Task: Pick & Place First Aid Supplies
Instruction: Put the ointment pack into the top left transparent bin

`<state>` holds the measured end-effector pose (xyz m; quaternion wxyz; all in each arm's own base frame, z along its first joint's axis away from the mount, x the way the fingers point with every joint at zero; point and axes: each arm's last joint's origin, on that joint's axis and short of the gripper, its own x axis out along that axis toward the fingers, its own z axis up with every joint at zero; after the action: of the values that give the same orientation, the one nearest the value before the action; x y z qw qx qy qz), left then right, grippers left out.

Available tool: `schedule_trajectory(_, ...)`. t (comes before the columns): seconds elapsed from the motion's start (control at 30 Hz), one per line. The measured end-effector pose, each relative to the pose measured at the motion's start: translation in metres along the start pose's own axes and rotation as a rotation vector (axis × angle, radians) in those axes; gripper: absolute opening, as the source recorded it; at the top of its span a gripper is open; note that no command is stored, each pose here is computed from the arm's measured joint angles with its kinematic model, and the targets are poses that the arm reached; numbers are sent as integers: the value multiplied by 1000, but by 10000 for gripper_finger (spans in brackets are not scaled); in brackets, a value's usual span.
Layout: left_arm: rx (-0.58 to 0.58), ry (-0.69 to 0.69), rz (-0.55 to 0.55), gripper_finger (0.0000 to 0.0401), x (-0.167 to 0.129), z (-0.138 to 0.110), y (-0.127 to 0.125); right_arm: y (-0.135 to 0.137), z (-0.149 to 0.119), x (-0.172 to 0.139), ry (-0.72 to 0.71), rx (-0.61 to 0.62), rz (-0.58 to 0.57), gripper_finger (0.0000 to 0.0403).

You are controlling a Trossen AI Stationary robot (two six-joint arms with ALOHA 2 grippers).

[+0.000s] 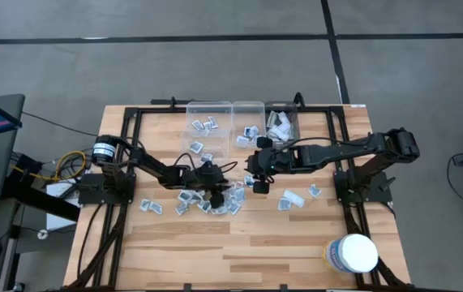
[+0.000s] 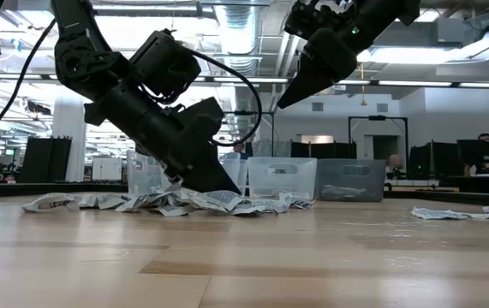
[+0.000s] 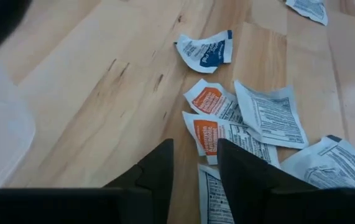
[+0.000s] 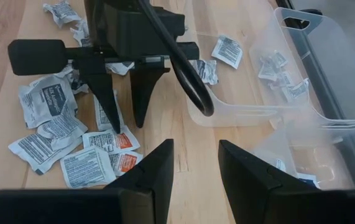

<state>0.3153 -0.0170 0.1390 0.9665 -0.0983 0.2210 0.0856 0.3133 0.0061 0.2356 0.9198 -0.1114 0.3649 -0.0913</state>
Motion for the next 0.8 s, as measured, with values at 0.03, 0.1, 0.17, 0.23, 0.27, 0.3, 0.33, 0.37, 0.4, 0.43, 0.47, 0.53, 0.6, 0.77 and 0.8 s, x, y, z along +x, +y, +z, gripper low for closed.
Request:
schedule_trajectory(0.03,-2,-9,-3,124,1,0,0,0,0,0,0,0,0,120)
schedule_trajectory(0.1,-5,-20,-7,125,3,-1,-1,0,0,0,0,0,0,120)
schedule_trajectory(0.17,-10,-25,-16,123,4,-1,-1,0,0,0,0,0,0,120)
schedule_trajectory(0.23,-16,-26,-19,118,4,-1,-1,0,0,0,0,0,0,120)
schedule_trajectory(0.27,-15,-26,-19,115,4,-1,-1,0,0,0,1,0,0,120)
schedule_trajectory(0.3,-13,-26,-19,110,4,-1,-1,0,0,0,0,0,0,120)
schedule_trajectory(0.33,-13,-26,-19,105,4,-1,-1,0,0,0,0,0,0,120)
schedule_trajectory(0.37,-13,-26,-19,98,4,-1,-1,0,0,0,0,0,0,120)
schedule_trajectory(0.4,-13,-26,-19,90,4,-1,-1,0,0,0,0,0,0,120)
schedule_trajectory(0.43,-13,-25,-19,81,4,-1,-1,0,0,0,0,0,0,120)
schedule_trajectory(0.47,-12,-25,-20,69,4,-1,-1,0,0,0,0,0,0,120)
schedule_trajectory(0.53,-12,-24,-22,40,4,-2,-2,0,0,0,0,0,0,120)
schedule_trajectory(0.6,-12,-23,-26,12,4,-2,-4,0,0,0,0,-1,0,120)
schedule_trajectory(0.77,0,-38,-23,7,-1,3,-7,0,0,0,0,-1,0,120)
schedule_trajectory(0.8,7,-51,-23,6,-3,6,-7,0,0,0,0,-1,0,120)
